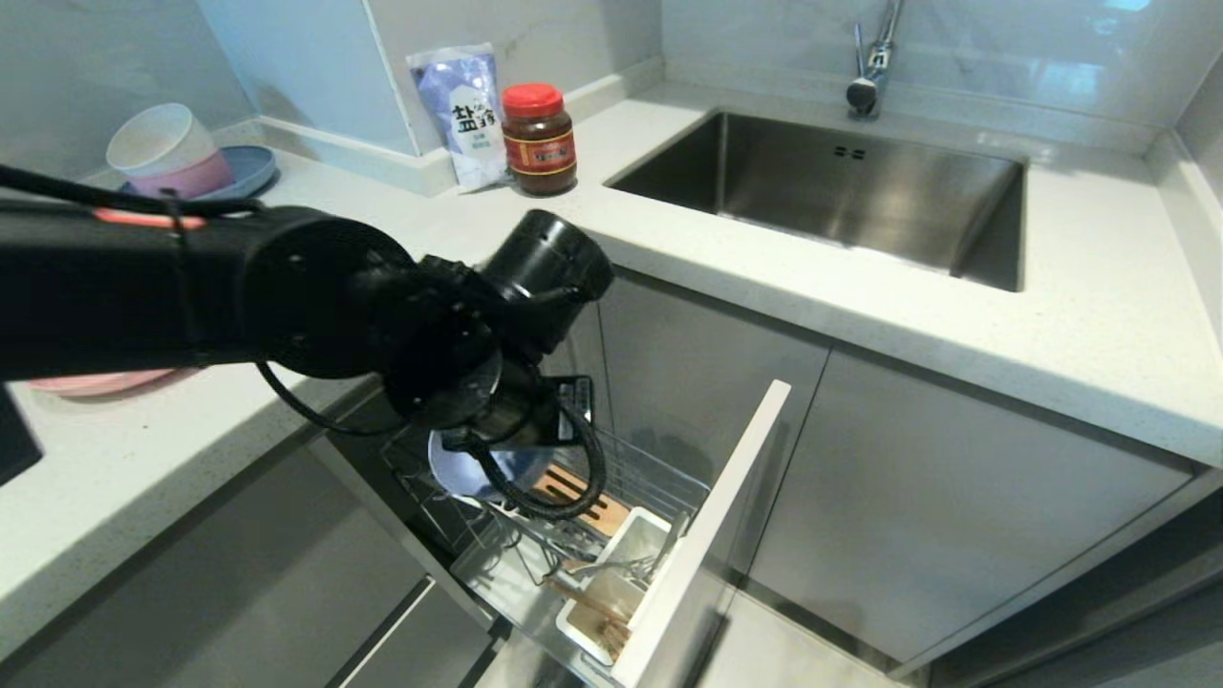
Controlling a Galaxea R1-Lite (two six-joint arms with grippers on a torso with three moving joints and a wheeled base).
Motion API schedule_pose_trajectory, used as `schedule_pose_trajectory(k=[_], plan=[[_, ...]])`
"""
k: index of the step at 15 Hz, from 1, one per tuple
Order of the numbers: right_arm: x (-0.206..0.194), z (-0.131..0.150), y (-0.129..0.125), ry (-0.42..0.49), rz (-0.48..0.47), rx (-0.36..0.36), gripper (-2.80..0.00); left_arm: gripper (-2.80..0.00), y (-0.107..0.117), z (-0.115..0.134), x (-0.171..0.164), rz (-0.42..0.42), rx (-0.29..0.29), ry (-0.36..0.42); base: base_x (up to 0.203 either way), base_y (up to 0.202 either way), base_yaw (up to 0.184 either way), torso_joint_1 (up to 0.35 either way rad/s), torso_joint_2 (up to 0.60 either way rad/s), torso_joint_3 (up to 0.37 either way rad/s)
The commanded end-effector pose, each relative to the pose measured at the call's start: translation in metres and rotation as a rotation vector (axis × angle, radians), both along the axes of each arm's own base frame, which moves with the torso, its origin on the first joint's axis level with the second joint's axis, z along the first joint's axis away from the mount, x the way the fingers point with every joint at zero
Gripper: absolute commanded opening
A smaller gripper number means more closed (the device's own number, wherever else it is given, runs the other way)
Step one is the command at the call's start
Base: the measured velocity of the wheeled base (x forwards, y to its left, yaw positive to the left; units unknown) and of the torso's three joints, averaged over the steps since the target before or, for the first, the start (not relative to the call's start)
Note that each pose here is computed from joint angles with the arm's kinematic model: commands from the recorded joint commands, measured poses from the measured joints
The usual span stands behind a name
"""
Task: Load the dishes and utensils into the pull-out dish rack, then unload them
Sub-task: Take the bowl out of the cupboard
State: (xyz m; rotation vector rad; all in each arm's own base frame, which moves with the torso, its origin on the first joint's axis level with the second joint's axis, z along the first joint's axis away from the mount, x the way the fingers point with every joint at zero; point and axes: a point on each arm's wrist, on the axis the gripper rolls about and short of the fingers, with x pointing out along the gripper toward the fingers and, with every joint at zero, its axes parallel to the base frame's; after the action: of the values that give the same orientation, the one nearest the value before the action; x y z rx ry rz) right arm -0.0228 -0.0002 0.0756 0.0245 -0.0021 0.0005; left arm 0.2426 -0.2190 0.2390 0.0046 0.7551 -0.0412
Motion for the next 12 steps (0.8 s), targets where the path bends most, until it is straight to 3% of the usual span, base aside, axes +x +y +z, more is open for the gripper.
schedule_pose_trajectory(k=[1, 4, 8, 12], plan=[[0.000, 0.000, 0.000, -0.003, 0.000, 0.000, -2.80, -2.80, 0.019, 0.046, -0.034, -0.008, -0.108, -0.116, 0.000, 0.000, 0.000, 0.000, 0.00, 0.000], [0.000, -0.001, 0.000, -0.003, 0.001, 0.000, -2.80, -2.80, 0.037, 0.078, -0.060, 0.034, -0.160, -0.240, 0.000, 0.000, 0.000, 0.000, 0.00, 0.000], [0.000, 0.000, 0.000, -0.004, 0.001, 0.000, -2.80, -2.80, 0.067, 0.118, -0.083, 0.163, -0.203, -0.418, 0.000, 0.000, 0.000, 0.000, 0.00, 0.000], [0.000, 0.000, 0.000, -0.004, 0.000, 0.000, -2.80, -2.80, 0.107, 0.146, -0.076, 0.342, -0.223, -0.521, 0.000, 0.000, 0.000, 0.000, 0.00, 0.000]])
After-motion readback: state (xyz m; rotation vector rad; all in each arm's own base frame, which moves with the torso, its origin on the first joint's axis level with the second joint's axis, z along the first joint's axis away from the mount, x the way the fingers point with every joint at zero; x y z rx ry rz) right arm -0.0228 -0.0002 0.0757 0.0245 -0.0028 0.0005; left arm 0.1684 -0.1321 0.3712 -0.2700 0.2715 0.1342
